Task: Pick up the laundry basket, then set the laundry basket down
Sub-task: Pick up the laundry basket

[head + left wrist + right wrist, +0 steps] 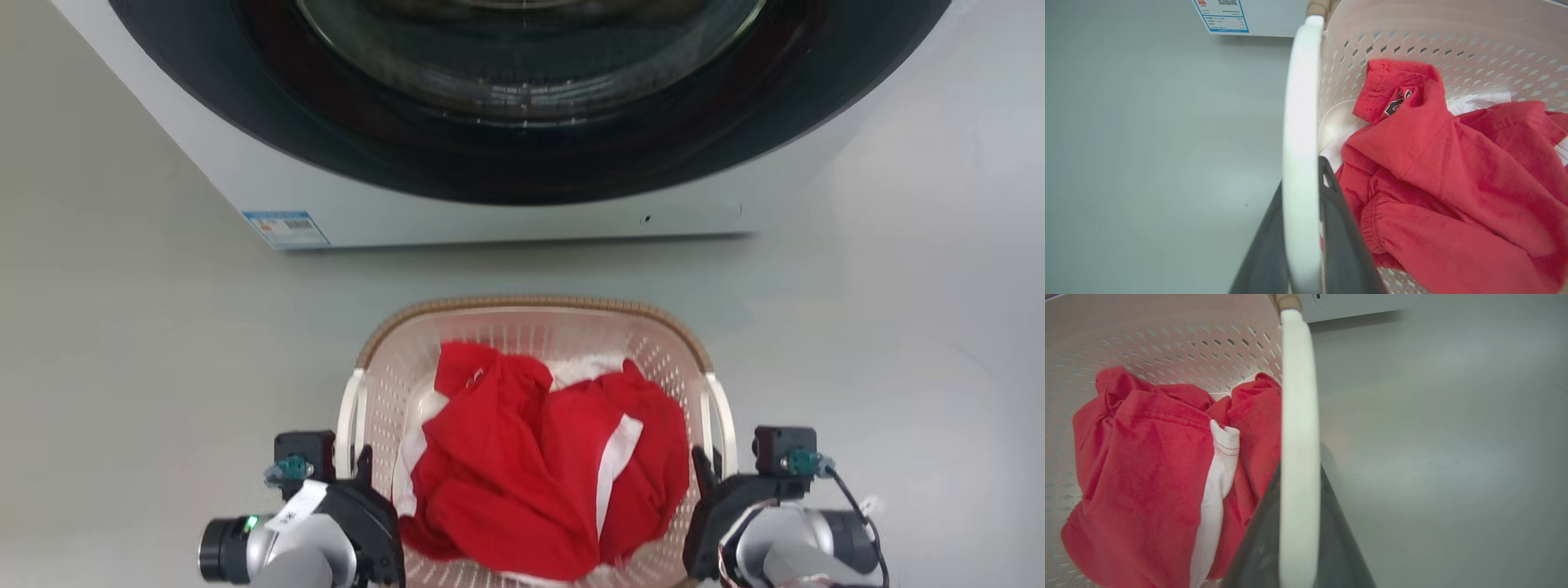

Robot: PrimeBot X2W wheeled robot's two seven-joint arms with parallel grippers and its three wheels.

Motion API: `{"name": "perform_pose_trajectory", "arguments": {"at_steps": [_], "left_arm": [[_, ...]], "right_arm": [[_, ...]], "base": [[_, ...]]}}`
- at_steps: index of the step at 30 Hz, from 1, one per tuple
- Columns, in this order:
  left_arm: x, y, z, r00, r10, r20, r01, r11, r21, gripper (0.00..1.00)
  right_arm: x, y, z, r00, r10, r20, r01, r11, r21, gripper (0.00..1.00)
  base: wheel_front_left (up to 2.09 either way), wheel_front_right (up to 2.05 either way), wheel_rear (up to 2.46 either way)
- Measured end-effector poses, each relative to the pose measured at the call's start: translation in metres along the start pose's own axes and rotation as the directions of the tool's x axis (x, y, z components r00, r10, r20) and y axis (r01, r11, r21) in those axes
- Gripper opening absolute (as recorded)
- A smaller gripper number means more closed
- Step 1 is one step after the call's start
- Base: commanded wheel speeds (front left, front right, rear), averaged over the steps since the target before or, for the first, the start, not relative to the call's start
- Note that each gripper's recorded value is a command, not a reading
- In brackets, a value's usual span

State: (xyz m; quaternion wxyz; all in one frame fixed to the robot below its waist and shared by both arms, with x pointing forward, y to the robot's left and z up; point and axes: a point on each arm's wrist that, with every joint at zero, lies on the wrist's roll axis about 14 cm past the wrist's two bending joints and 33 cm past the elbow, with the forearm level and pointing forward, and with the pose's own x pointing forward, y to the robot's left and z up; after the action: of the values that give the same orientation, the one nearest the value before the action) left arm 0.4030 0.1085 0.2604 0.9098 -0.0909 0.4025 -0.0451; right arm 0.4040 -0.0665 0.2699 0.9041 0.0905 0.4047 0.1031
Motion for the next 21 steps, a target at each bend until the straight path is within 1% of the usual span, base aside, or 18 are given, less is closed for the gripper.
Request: {"name": "perform_pose_trajectory", "arguments": {"at_steps": [9,10,11,21], "left_arm": [[-0.039,-0.002,-0.027,0.999,-0.003,-0.054,0.004,1.000,0.028,0.00],[-0.052,-0.003,-0.036,0.998,-0.002,-0.068,0.003,1.000,0.019,0.00],[-0.056,-0.003,-0.040,0.997,-0.002,-0.073,0.003,1.000,0.017,0.00],[-0.089,-0.006,-0.065,0.995,-0.013,-0.095,0.017,0.999,0.039,0.00]], "right_arm": [[-0.040,0.014,-0.033,0.997,0.021,-0.079,-0.021,1.000,0.001,0.00],[-0.052,0.018,-0.041,0.995,0.025,-0.097,-0.024,1.000,0.008,0.00],[-0.056,0.019,-0.045,0.994,0.027,-0.104,-0.026,1.000,0.008,0.00],[-0.089,0.028,-0.068,0.991,0.034,-0.130,-0.031,0.999,0.021,0.00]], "base": [[0.00,0.00,0.00],[0.00,0.00,0.00],[0.00,0.00,0.00],[0.00,0.00,0.00]]}}
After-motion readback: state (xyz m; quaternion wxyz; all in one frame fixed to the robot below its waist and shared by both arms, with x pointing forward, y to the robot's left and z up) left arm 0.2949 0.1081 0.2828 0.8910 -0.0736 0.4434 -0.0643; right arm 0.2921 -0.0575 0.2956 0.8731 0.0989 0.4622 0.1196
